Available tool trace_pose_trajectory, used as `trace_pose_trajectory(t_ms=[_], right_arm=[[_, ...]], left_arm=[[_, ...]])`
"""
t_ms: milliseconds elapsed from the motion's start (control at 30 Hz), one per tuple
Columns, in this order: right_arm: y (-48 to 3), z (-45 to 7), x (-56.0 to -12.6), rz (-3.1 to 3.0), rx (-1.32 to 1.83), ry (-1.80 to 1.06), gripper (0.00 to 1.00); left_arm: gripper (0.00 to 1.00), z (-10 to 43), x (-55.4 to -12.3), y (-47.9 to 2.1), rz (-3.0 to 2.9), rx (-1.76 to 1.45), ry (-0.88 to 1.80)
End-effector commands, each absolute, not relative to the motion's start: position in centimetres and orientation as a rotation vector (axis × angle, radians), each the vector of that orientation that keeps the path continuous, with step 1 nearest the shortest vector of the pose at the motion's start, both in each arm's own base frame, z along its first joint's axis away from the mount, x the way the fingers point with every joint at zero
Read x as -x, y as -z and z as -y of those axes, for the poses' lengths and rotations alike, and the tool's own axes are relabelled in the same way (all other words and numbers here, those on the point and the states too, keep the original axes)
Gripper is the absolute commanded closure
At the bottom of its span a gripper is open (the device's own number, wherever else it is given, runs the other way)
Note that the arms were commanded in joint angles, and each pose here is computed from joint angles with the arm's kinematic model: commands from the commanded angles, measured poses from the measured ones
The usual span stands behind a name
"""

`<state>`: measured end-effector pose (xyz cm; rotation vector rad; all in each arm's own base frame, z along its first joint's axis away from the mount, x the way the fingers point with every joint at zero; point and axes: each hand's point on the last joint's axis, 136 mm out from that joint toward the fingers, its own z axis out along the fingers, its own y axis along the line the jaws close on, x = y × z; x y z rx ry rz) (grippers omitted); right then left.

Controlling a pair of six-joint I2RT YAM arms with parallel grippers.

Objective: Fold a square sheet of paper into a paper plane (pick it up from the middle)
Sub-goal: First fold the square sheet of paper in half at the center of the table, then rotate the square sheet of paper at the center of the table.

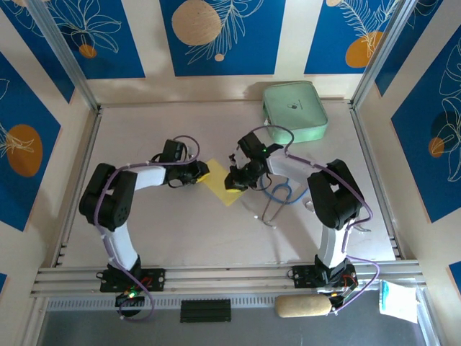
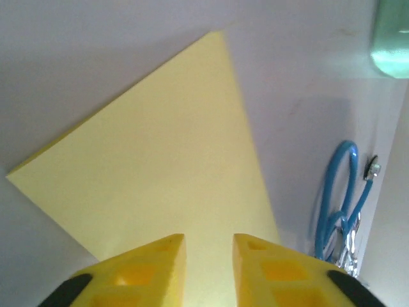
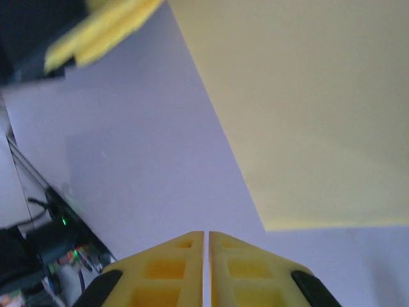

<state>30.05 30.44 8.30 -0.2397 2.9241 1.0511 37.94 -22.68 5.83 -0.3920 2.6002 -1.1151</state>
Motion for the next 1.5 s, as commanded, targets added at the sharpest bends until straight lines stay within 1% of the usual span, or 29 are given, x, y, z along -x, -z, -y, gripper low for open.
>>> trace_pose_trajectory(t_ms=[0,100,200,333,500,700,767,900,1000,1233,1467], right_arm=[[-7.6,-29.3,-32.6,-2.930,0.179,-0.926,0.85],[-6.6,-29.0,-33.8,-2.954,0.173,-0.848,0.76],[-5.6,-29.4,-34.2,-2.983,0.196,-0.824,0.71],[-4.0,-29.5,-34.1,-3.035,0.197,-0.753,0.70],[-2.3,-28.3,-33.4,-3.095,0.107,-0.648,0.69],[-1.5,-27.3,-31.3,-3.161,-0.086,-0.613,0.64],[-1.4,-27.4,-30.4,-3.181,-0.168,-0.646,0.64],[-2.2,-28.2,-29.3,-3.187,-0.300,-0.786,0.64],[-3.2,-29.2,-28.7,-3.170,-0.339,-0.931,0.64],[-6.4,-29.2,-30.1,-3.030,-0.346,-1.146,0.64],[-7.0,-26.8,-31.2,-2.960,-0.312,-1.065,0.63]], left_arm=[[0.64,21.4,-38.5,-9.1,-2.550,0.395,1.022],[0.58,20.4,-38.0,-8.8,-2.552,0.459,0.976],[0.54,20.2,-37.3,-8.4,-2.551,0.500,0.972],[0.51,20.8,-36.7,-7.6,-2.575,0.515,0.986],[0.50,22.2,-36.7,-6.4,-2.619,0.507,1.003],[0.52,23.3,-37.9,-5.0,-2.660,0.500,0.982],[0.53,23.6,-38.4,-4.7,-2.662,0.488,0.989],[0.55,24.0,-39.3,-3.9,-2.677,0.462,0.973],[0.57,24.1,-39.4,-2.9,-2.713,0.436,0.948],[0.65,24.8,-39.5,-1.1,-2.785,0.317,0.948],[0.67,26.6,-40.3,-1.0,-2.795,0.088,1.010]])
